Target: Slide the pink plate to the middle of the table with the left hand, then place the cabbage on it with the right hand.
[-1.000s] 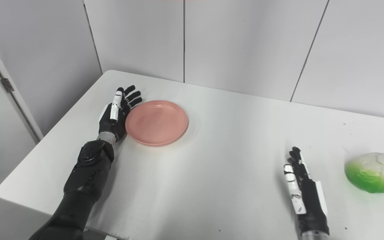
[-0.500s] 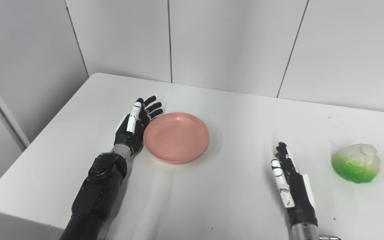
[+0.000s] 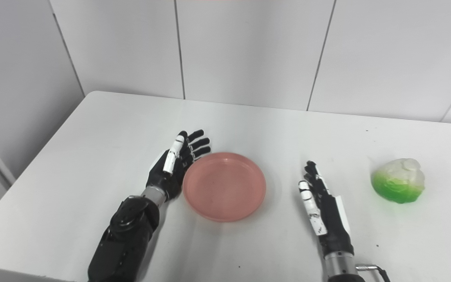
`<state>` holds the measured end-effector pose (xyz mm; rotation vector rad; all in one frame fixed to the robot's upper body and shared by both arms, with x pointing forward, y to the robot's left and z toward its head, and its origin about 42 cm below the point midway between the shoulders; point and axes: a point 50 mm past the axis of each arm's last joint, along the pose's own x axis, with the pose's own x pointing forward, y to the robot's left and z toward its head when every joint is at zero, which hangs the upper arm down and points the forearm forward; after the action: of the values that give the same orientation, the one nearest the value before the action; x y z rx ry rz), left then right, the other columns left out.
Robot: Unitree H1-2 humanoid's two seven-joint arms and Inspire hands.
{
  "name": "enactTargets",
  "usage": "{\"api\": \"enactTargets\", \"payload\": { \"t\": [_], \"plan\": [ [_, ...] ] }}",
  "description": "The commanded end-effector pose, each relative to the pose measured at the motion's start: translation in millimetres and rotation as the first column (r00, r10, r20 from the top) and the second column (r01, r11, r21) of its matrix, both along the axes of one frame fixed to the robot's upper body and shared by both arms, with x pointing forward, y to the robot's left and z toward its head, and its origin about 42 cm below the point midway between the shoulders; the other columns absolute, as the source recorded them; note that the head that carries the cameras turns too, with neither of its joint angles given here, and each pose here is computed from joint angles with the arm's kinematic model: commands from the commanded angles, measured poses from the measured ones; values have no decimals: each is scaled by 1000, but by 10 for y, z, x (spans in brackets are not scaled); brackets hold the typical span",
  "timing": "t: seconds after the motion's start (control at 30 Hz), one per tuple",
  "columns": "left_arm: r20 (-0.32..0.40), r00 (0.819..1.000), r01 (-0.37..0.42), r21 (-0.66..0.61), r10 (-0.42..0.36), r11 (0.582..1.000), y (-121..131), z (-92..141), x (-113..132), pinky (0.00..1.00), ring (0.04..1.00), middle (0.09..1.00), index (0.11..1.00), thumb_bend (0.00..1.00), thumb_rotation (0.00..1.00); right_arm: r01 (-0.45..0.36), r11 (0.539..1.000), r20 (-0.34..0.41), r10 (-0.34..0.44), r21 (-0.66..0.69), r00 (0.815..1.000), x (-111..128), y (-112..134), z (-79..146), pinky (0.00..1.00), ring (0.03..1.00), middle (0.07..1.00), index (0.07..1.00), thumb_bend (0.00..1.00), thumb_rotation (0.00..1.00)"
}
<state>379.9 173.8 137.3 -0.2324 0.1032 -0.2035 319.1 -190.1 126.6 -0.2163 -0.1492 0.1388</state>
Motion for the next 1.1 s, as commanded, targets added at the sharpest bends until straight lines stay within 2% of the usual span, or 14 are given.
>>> {"api": "enactTargets", "payload": {
  "t": [0.0, 0.2, 0.43, 0.67, 0.7, 0.77, 0.87, 1.0, 1.07],
  "plan": [
    [37, 999, 24, 3, -25, 1000, -14, 88, 8, 854, 863, 864, 856, 408, 1000, 1, 1000, 13, -2, 27, 1000, -3, 95, 21, 891, 920, 936, 940, 280, 1000],
    [31, 999, -18, 0, 18, 1000, 81, 62, 21, 842, 854, 856, 848, 418, 1000, 10, 1000, 18, -11, 18, 1000, -5, 116, 33, 882, 916, 928, 934, 298, 1000],
    [26, 999, -32, 6, 31, 999, 164, -28, 0, 857, 861, 866, 851, 413, 1000, 5, 1000, 24, -5, 4, 1000, -1, 146, 40, 880, 919, 931, 938, 327, 1000],
    [44, 998, -49, 17, 49, 999, 246, -214, -9, 863, 868, 877, 865, 406, 1000, 5, 990, 91, 9, -144, 996, 30, 105, 182, 854, 912, 931, 927, 382, 1000],
    [46, 998, -51, 24, 50, 998, 267, -234, -9, 860, 865, 875, 862, 408, 1000, 2, 983, 102, 17, -181, 995, 41, 99, 255, 853, 911, 931, 926, 387, 1000],
    [48, 997, -54, 36, 52, 998, 304, -266, -8, 855, 865, 874, 861, 428, 1000, 7, 969, 129, 26, -245, 991, 54, 93, 379, 816, 880, 913, 925, 483, 910],
    [51, 997, -55, 45, 53, 997, 356, -307, 1, 852, 864, 873, 859, 432, 1000, 36, 950, 176, 20, -309, 984, 71, 95, 511, 799, 865, 902, 921, 531, 879],
    [45, 998, -47, 49, 45, 998, 435, -397, -1, 865, 867, 875, 867, 428, 1000, 111, 941, 266, -24, -318, 964, 106, 78, 708, 744, 838, 883, 915, 685, 665],
    [34, 998, -48, 43, 46, 998, 466, -439, -6, 868, 868, 873, 864, 429, 1000, 153, 936, 305, -52, -318, 951, 135, 47, 820, 750, 838, 882, 918, 767, 539]
  ]
}}
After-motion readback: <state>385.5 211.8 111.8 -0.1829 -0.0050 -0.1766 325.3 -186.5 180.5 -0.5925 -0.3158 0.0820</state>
